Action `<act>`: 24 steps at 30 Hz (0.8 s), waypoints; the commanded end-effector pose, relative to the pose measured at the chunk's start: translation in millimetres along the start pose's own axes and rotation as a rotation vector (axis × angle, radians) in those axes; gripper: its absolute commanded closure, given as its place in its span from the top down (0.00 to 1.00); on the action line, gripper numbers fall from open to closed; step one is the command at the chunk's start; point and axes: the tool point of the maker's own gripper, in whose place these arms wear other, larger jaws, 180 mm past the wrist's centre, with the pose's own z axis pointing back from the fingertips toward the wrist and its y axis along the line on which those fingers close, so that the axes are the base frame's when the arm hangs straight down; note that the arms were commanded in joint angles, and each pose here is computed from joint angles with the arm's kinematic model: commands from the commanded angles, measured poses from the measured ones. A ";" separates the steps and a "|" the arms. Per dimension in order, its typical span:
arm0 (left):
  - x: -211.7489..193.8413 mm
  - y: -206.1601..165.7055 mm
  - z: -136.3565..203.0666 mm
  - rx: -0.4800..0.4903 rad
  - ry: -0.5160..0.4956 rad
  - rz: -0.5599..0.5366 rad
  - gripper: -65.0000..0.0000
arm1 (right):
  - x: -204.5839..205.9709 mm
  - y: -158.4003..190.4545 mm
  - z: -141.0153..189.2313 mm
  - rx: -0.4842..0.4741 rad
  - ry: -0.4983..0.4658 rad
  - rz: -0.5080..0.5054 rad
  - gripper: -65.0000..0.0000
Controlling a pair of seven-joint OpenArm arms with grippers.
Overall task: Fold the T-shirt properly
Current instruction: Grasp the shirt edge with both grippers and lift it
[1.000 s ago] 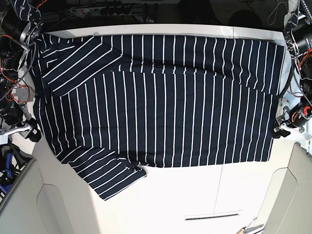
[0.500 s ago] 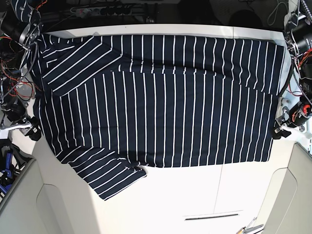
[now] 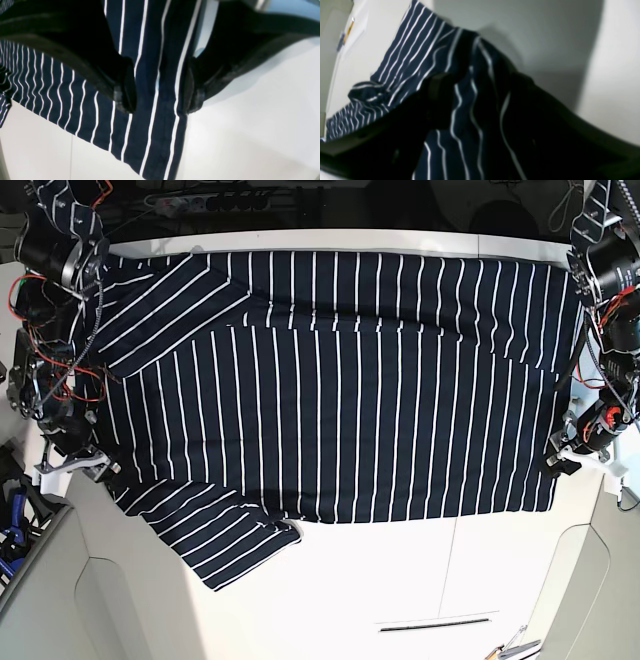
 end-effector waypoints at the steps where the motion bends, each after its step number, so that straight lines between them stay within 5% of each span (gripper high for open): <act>1: 19.4 -2.3 2.0 0.000 -0.028 -0.019 0.51 | 17.5 8.6 -2.1 0.017 -0.023 0.025 0.55; 8: 13.5 -10.7 -4.2 -0.012 -0.018 -0.025 0.50 | 8.1 28.0 -12.7 0.050 0.018 0.071 0.55; 11: 14.6 -9.3 -3.4 -0.008 -0.020 -0.028 0.37 | 7.3 28.8 -13.2 0.051 0.023 0.077 0.54; 18: 14.7 -9.2 -3.2 -0.008 -0.020 -0.029 0.00 | 4.8 28.2 -13.1 0.048 0.038 0.103 0.00; 24: 20.9 -20.6 -1.8 -0.063 -0.039 -0.069 0.00 | 1.9 27.7 -12.8 0.046 0.056 0.108 0.00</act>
